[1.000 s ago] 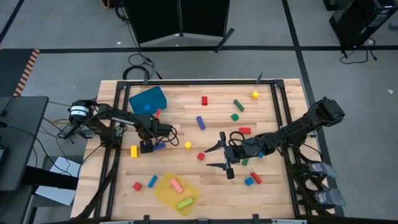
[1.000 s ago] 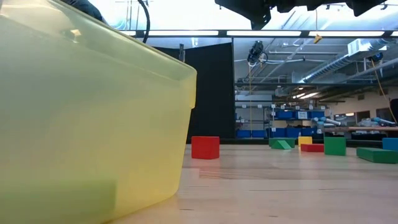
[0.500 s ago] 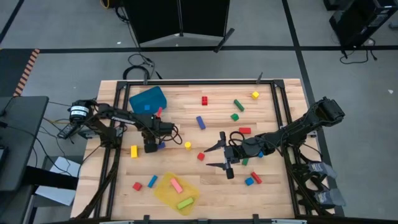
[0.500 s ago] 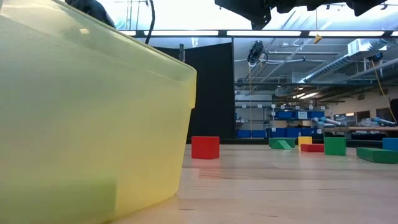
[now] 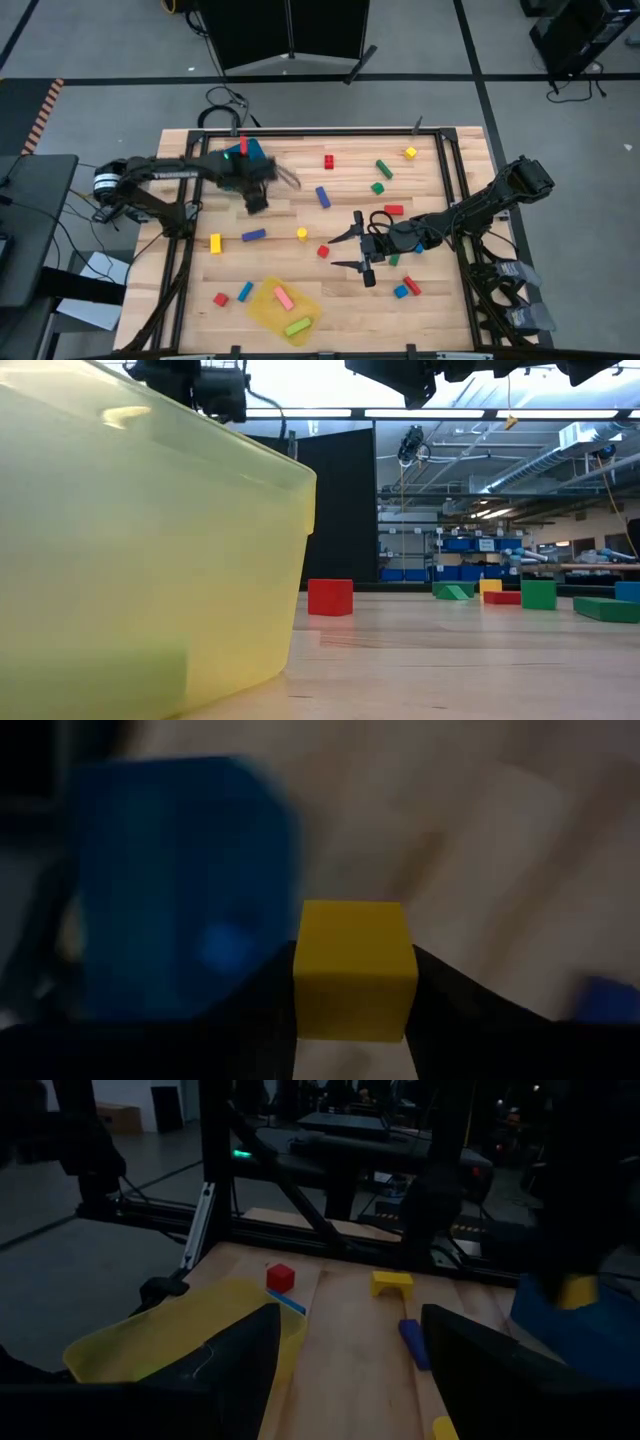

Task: Sort blocks by size
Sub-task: Put the bottom small yellow block into the blue bin, then put the top large blue block into the yellow bin

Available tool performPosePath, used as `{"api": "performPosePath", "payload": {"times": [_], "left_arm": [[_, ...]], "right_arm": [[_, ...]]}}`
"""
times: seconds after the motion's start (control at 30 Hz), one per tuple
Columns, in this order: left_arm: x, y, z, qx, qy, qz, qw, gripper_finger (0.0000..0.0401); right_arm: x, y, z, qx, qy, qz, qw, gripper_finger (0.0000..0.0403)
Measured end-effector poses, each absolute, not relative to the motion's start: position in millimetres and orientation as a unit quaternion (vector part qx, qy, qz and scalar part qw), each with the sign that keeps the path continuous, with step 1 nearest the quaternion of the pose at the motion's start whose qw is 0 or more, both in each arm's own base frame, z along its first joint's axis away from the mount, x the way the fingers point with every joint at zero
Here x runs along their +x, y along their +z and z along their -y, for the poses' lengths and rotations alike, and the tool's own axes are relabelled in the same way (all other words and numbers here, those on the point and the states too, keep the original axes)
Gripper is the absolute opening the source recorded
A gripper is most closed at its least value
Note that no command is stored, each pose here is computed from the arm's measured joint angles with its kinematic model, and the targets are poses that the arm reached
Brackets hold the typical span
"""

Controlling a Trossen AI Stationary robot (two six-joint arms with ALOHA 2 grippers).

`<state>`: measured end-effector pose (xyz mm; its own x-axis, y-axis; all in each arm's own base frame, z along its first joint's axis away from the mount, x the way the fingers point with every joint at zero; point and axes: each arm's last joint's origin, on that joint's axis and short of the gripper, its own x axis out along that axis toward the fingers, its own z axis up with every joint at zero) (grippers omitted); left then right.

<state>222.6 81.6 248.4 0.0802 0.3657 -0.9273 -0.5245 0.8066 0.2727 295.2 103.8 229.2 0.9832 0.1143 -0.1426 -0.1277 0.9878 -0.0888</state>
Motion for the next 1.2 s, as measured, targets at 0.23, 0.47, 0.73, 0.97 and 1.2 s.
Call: {"api": "performPosePath", "payload": {"times": [0.23,0.47,0.73,0.97,1.2], "left_arm": [[195.4,251.4,-141.8,-0.15,0.42,-0.557,0.7,0.0139],[186.6,252.1,-160.0,-0.183,0.424,-0.537,0.706,0.0212],[185.1,258.6,-155.4,-0.171,0.415,-0.53,0.72,0.0323],[186.2,290.4,-121.4,-0.152,0.381,-0.45,0.793,0.0323],[196.2,307.8,-78.7,-0.14,0.313,-0.397,0.851,0.0308]], "right_arm": [[295.3,229.4,-103.8,-0.044,0.06,-0.068,0.995,0.0254],[295.3,229.4,-103.8,-0.043,0.06,-0.068,0.995,0.0254],[295.2,228.8,-103.9,-0.044,0.061,-0.071,0.995,0.0254],[282.6,227.8,-97.3,-0.048,0.001,-0.143,0.988,0.0254],[262.6,214.2,-82.7,-0.032,-0.113,-0.261,0.958,0.0254]]}}
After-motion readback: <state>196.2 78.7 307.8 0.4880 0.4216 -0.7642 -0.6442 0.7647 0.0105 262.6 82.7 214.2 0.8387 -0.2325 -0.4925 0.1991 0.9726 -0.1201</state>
